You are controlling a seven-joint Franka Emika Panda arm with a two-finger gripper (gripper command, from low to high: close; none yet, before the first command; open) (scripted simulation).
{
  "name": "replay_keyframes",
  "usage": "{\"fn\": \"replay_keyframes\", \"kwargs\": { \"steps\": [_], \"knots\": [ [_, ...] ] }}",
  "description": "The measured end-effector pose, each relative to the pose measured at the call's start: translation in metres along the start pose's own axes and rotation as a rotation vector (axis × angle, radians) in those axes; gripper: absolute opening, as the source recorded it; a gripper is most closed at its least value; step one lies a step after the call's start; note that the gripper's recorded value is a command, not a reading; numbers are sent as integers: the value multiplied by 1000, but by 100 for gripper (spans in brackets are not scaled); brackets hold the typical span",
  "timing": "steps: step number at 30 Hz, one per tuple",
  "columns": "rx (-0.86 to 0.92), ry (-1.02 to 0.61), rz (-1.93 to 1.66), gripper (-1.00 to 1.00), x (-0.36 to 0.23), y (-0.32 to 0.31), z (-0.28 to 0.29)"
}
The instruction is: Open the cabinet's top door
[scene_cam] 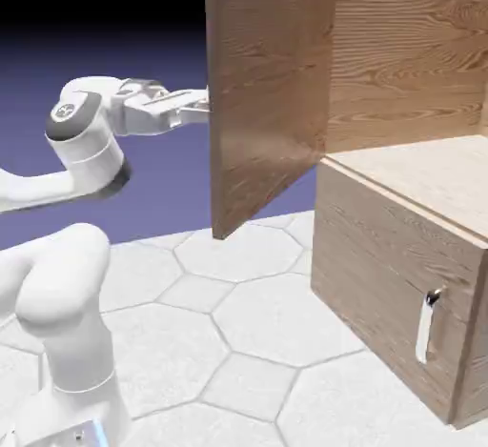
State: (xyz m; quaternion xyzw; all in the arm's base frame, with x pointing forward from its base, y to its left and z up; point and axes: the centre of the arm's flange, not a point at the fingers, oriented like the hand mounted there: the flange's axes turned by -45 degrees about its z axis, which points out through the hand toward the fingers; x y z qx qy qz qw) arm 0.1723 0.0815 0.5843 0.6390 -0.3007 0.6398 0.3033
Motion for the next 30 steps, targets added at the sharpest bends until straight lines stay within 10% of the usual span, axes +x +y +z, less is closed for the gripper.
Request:
{"fn": "replay_keyframes", "kwargs": {
  "steps": [30],
  "knots": [
    [-630,-3,2,-100,1,-173,-237]
  ]
}}
